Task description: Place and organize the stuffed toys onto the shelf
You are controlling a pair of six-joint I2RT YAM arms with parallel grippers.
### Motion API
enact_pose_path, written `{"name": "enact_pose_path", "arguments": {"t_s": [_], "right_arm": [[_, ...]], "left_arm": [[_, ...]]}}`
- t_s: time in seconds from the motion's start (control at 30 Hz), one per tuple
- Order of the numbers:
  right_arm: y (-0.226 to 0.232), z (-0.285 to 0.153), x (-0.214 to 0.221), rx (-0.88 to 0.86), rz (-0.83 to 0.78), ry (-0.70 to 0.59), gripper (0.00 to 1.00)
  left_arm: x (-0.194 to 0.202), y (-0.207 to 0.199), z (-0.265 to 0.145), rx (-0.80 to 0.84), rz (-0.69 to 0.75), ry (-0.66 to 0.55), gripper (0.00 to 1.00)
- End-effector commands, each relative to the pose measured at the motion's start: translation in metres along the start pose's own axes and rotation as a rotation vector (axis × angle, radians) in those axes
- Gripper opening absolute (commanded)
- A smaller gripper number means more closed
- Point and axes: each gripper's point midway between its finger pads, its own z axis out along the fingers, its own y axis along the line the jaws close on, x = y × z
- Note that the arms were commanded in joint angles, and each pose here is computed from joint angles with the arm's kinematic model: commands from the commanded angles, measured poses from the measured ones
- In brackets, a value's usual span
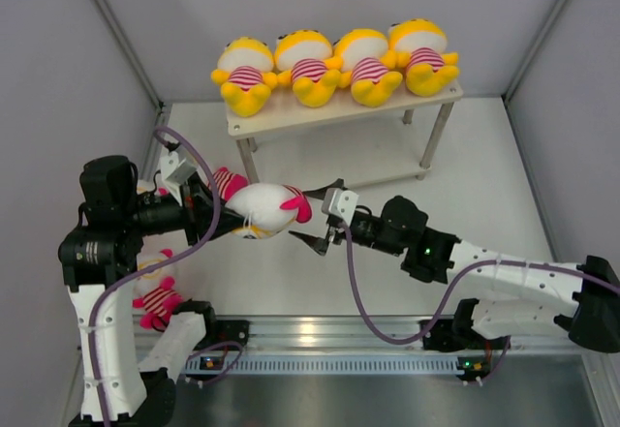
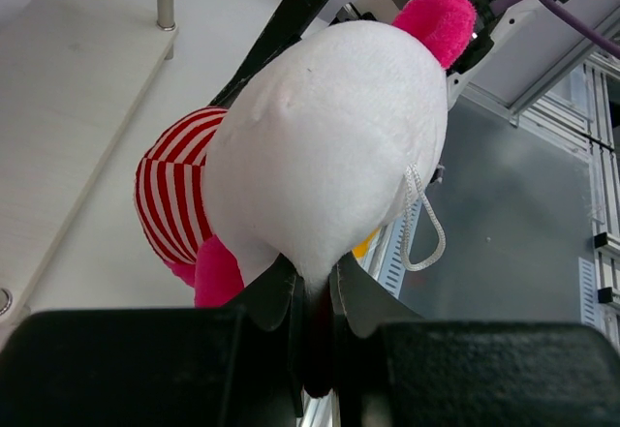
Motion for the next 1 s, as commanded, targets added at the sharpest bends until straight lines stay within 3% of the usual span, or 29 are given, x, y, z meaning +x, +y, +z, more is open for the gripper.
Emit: {"name": "enact_pose_path", "arguments": {"t_s": [0.0,0.17,0.27,0.3,0.37,0.4,0.43,0.53,0.6,0.63,0.77,0.83,0.97], "right_arm": [[-0.007,0.008,-0.054,0.022,0.0,-0.15,0.79],[-0.018,0.016,-0.054,0.076,0.016,-0.12,0.75],[-0.022,0.02,-0.051,0.101,0.024,-0.105,0.52],[-0.023,0.021,-0.048,0.105,0.03,-0.095,0.35],[-0.027,0.019,-0.048,0.132,0.061,-0.089,0.19],[-0.029,0.018,-0.045,0.147,0.072,-0.07,0.03],[-0.029,0.016,-0.045,0.158,0.111,-0.058,0.0],[-0.025,0.01,-0.017,0.154,0.17,0.086,0.0],[-0.02,0.005,-0.005,0.141,0.236,0.17,0.0],[-0.011,-0.002,0.019,0.126,0.259,0.277,0.0],[0.007,-0.031,0.085,0.162,0.427,0.511,0.0],[0.01,-0.051,0.121,0.189,0.513,0.608,0.0],[-0.002,-0.082,0.162,0.248,0.679,0.678,0.0]], "left_arm": [[-0.015,-0.009,-0.001,0.046,0.07,-0.035,0.0],[-0.012,-0.009,0.0,0.058,0.052,-0.034,0.0],[-0.013,-0.008,0.0,0.053,0.055,-0.034,0.0],[-0.013,-0.009,-0.001,0.051,0.055,-0.034,0.0],[-0.013,-0.007,-0.001,0.037,0.062,-0.033,0.0],[-0.013,-0.006,-0.001,0.027,0.067,-0.032,0.2],[-0.012,-0.001,-0.001,0.001,0.078,-0.028,0.33],[-0.01,0.01,-0.004,-0.076,0.122,-0.018,0.62],[-0.009,0.027,-0.008,-0.187,0.124,-0.001,0.68],[-0.01,0.032,-0.011,-0.231,0.127,0.003,0.73],[-0.016,0.066,-0.031,-0.483,0.164,0.026,0.8],[-0.019,0.07,-0.037,-0.533,0.188,0.03,0.82],[-0.021,0.074,-0.045,-0.591,0.224,0.036,0.83]]}}
